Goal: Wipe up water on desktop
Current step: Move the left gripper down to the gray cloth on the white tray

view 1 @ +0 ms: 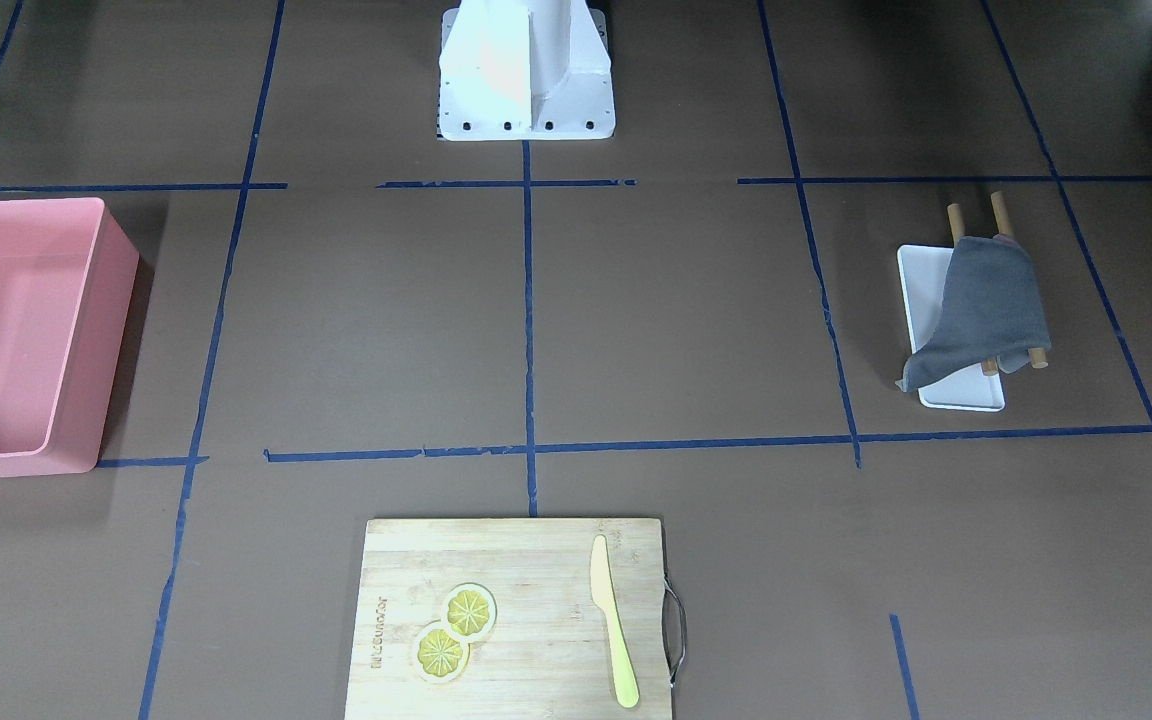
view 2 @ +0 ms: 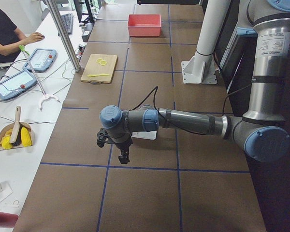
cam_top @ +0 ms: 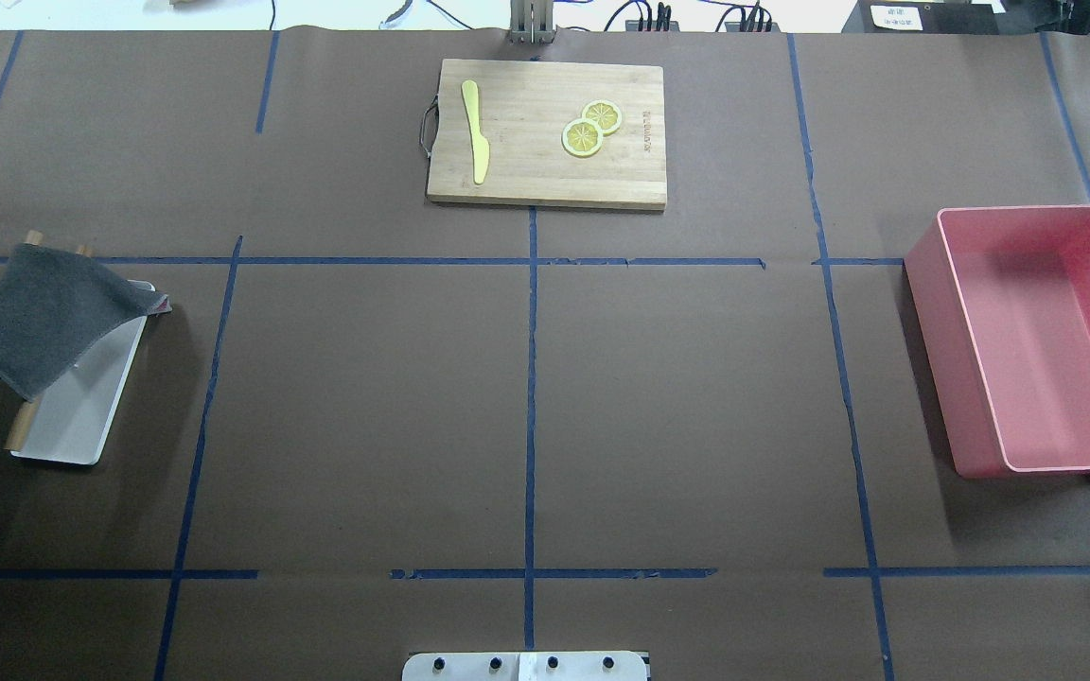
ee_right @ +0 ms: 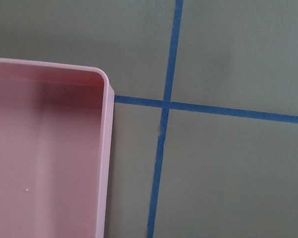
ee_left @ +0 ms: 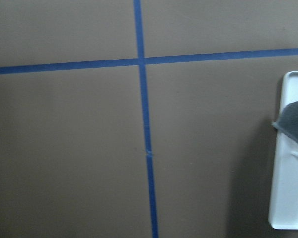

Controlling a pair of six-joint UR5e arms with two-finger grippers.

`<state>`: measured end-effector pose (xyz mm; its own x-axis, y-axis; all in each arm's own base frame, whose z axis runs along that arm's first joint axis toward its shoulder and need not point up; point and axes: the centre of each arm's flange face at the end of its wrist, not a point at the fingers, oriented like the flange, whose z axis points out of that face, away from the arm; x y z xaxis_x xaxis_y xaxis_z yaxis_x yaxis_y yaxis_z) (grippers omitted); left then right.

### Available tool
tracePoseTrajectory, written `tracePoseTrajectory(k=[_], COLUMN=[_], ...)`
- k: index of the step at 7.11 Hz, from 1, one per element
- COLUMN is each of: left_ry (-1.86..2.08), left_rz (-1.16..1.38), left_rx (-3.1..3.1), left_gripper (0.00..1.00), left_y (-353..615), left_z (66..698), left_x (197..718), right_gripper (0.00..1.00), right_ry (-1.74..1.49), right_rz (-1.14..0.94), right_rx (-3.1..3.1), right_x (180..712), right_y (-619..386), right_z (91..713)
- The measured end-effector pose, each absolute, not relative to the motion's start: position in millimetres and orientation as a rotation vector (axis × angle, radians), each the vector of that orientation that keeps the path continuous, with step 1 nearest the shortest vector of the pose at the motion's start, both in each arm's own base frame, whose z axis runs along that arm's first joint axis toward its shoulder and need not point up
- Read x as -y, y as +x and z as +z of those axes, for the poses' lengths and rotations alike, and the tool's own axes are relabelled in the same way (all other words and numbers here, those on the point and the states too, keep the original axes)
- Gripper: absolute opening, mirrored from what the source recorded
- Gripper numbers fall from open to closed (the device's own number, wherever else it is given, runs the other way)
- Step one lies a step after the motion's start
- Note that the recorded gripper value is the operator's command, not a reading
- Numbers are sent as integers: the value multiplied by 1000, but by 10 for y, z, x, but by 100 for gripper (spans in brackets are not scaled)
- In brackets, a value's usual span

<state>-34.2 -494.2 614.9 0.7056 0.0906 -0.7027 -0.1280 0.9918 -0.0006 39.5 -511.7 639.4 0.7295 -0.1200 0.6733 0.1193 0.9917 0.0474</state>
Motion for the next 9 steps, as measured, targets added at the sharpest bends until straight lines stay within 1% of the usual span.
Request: tracePoseTrajectory(k=[3,8,9], left_ry=[-20,0,-1], left_rz=[123,125,125], left_rx=[-770,-790,-818], left_gripper=[100,100,100], left_y=[-357,-345,-335], left_z=[5948,5854,5865], left_x=[4978,4970,4886], right_gripper=[100,100,100], right_ry=[-7,-18,-16], right_rz=[-128,-110,-111], right_rx=[756,849,853], right_x=[5080,4967,4964], right_y=[385,326,324], right_z=[6386,6386,6388])
